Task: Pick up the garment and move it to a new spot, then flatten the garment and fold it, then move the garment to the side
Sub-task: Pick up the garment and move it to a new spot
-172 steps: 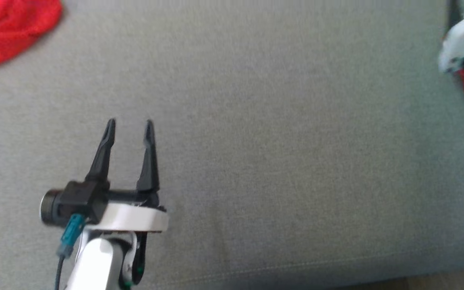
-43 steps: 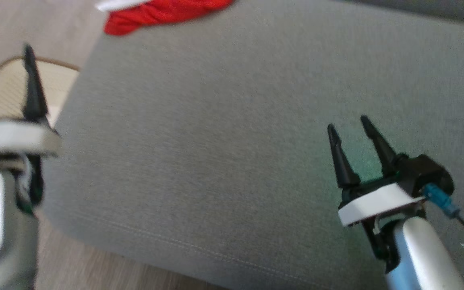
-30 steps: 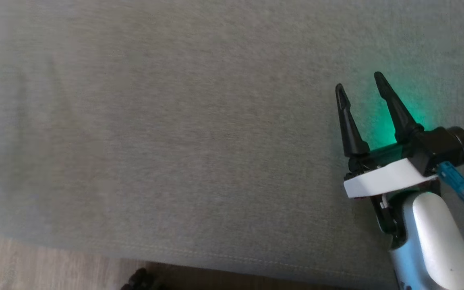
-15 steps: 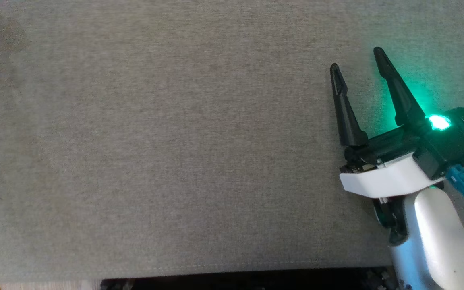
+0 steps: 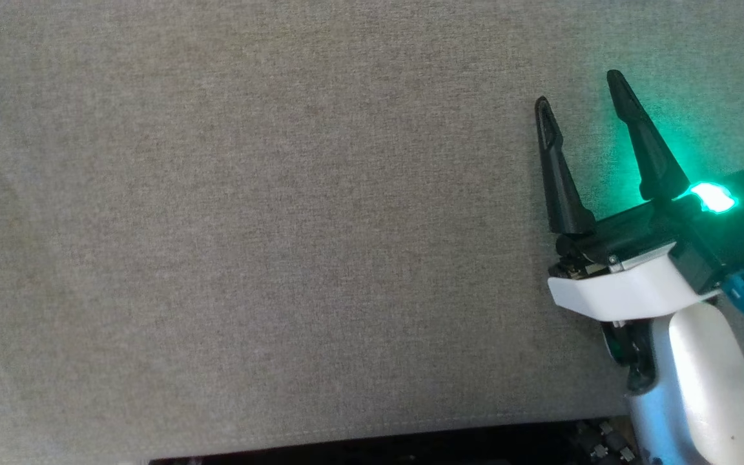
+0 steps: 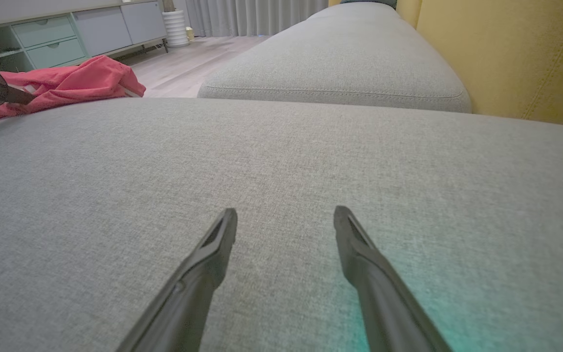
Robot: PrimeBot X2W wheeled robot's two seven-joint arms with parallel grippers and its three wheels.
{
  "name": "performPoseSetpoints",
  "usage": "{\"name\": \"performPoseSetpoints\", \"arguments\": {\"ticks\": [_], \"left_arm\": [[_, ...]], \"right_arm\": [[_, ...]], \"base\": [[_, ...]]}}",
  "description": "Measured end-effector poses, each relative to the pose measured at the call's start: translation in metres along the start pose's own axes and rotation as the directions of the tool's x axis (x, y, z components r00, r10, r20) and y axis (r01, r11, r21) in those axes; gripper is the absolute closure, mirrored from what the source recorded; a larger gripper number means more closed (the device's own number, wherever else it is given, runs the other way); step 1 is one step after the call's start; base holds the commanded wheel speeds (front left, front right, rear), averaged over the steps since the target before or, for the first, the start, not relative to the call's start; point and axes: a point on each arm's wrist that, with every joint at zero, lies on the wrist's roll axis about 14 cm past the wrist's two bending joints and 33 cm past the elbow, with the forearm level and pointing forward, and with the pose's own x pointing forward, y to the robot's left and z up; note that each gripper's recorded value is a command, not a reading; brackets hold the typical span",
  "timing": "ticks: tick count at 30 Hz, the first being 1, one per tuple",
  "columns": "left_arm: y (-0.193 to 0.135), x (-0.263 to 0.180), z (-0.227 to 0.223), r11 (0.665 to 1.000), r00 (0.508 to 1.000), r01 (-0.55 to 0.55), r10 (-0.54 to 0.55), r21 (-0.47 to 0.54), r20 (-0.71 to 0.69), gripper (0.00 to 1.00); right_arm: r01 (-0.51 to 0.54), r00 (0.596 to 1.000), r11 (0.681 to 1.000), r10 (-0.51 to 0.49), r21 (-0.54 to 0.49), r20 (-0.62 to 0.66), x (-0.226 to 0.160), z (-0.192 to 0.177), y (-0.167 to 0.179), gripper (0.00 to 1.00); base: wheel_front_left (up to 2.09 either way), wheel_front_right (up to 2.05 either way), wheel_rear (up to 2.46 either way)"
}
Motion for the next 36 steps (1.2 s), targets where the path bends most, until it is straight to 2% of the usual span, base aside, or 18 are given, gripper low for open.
{"name": "performPoseSetpoints", "arguments": {"ticks": [8, 15, 18, 21, 25, 30, 33, 36], "left_arm": [[0.012, -0.014, 0.007, 1.0, 1.0, 0.013, -0.013, 0.015, -0.021, 1.0], [0.02, -0.043, 0.068, 0.999, 0.996, 0.026, -0.029, 0.031, 0.081, 1.0], [0.011, -0.061, 0.093, 0.998, 0.99, 0.05, -0.056, 0.05, 0.131, 1.0], [-0.016, -0.085, 0.126, 0.989, 0.971, 0.113, -0.13, 0.092, 0.201, 1.0], [-0.051, -0.127, 0.164, 0.965, 0.925, 0.197, -0.241, 0.171, 0.295, 1.0], [-0.093, -0.176, 0.167, 0.92, 0.867, 0.308, -0.376, 0.241, 0.327, 1.0], [-0.129, -0.212, 0.169, 0.873, 0.811, 0.385, -0.475, 0.299, 0.343, 1.0], [-0.169, -0.255, 0.174, 0.808, 0.723, 0.471, -0.583, 0.354, 0.37, 1.0]], "right_arm": [[0.008, 1.0, 1.0, -0.008, 0.002, 0.029, -0.004, 0.011, -0.001, 0.0], [0.006, 0.997, 1.0, -0.006, 0.006, 0.08, -0.012, 0.032, 0.002, 0.0], [0.01, 0.995, 1.0, -0.01, 0.002, 0.103, -0.017, 0.042, 0.002, 0.0], [0.023, 0.991, 1.0, -0.023, 0.005, 0.133, -0.023, 0.055, -0.001, 0.0], [0.043, 0.983, 0.999, -0.044, 0.006, 0.177, -0.033, 0.073, -0.006, 0.0], [0.08, 0.967, 0.997, -0.082, 0.017, 0.242, -0.051, 0.098, -0.015, 0.0], [0.105, 0.958, 0.994, -0.107, 0.02, 0.266, -0.066, 0.107, -0.02, 0.0], [0.138, 0.952, 0.99, -0.142, 0.034, 0.272, -0.083, 0.11, -0.027, 0.0]], "base": [[0.0, 0.0, 0.0], [0.0, 0.0, 0.0], [0.0, 0.0, 0.0], [0.0, 0.0, 0.0], [0.0, 0.0, 0.0], [0.0, 0.0, 0.0], [0.0, 0.0, 0.0], [0.0, 0.0, 0.0]]}}
